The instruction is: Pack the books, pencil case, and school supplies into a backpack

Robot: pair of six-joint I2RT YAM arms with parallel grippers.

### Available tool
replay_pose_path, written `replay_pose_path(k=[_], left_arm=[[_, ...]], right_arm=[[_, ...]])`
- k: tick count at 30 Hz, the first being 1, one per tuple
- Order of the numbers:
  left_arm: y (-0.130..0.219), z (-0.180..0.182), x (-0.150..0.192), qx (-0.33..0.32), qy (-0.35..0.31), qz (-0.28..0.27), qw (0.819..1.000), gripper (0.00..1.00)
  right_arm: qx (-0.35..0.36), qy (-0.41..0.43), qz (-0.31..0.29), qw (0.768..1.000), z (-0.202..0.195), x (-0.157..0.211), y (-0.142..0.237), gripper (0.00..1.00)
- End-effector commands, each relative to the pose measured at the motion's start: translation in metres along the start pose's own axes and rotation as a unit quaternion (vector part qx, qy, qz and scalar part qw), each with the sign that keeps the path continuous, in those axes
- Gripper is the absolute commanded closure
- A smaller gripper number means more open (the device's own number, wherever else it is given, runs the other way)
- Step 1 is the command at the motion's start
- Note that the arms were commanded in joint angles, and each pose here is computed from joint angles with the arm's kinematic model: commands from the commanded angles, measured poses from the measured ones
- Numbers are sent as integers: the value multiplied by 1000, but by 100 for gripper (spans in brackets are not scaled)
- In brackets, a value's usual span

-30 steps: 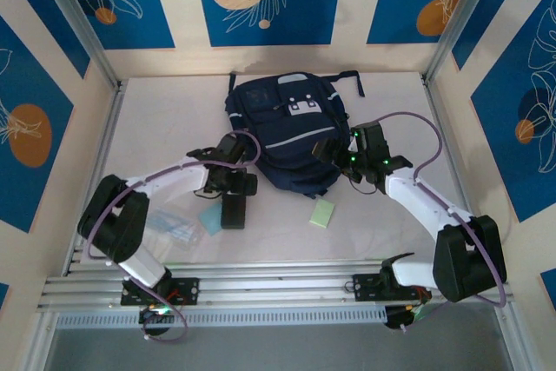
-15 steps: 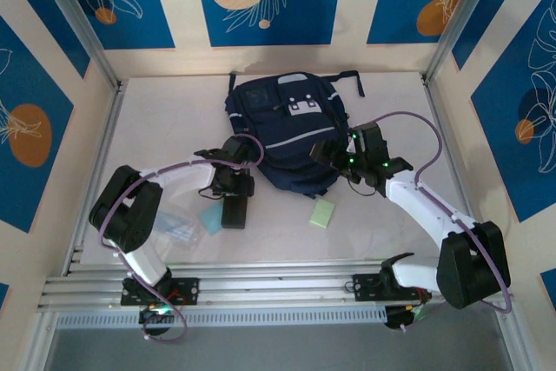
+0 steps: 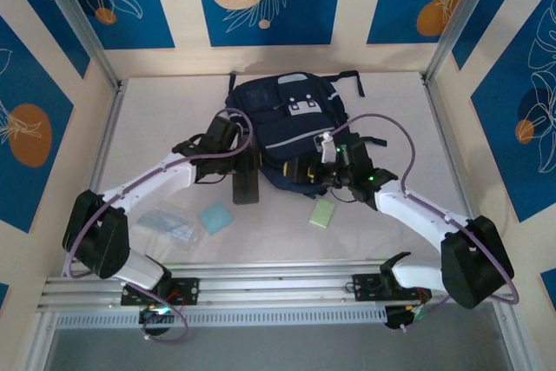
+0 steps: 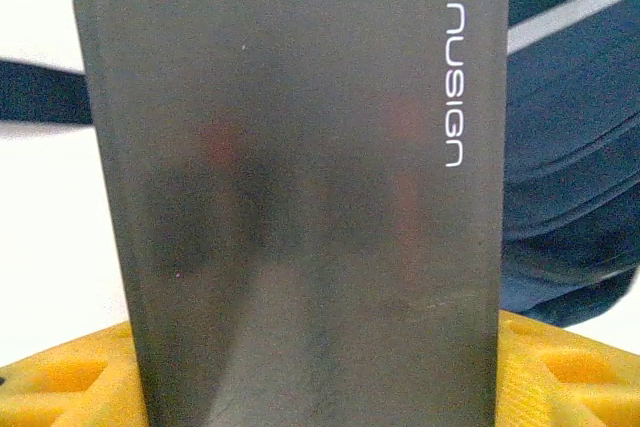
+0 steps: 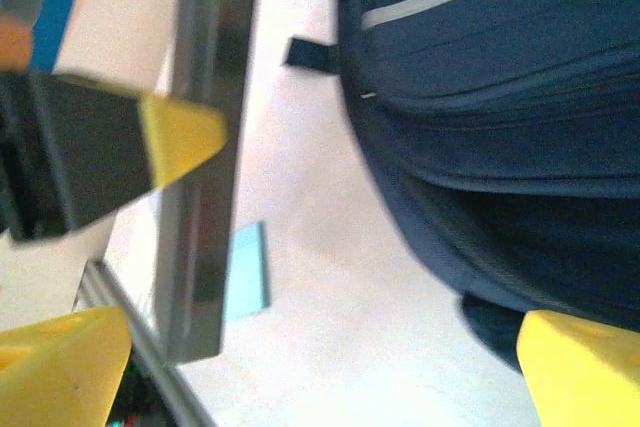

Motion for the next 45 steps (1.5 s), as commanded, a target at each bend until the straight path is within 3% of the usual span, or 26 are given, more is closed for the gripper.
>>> replay_pose_path(k=[1,6,12,18,22,29,38,45], left_arm=[[6,-16,-28,73,46,-52,995,37],[6,-27,-42,109,67,-75,989,39],[7,-30,-41,136,87,-78,984,40],[6,-26,-34,130,92,-76,984,37],[6,-25,-35,120,76,-77,987,28],[19,-25,-45,78,7,-96,992,0],[2,-29,-53,38,-138,-77,987,0],[-37,-59,-48,8,-309,-15,951,10]], right_arm=[[-80,68,8,994,23,4,-8,2],[-104,82,27,991,41,11,-29,2],[-98,89,38,990,44,8,-53,14],[-120,89,48,988,50,3,-58,60],[-120,78,48,989,47,3,-54,72],[-98,22,33,994,16,-1,-36,76],[-11,-43,-23,999,-35,-15,20,78],[41,-94,-87,991,-61,-29,71,79]])
Point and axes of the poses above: each hand's point on the last joint's axis, 136 mm out from that joint toward the fingers, its own y axis back along the fingers, its own z axis along the line the jaws close on, x = y × z, the point moved 9 cm from there along y, back along the fingers, and after that the axes turned 9 degrees about -y, right-handed, at the moved point
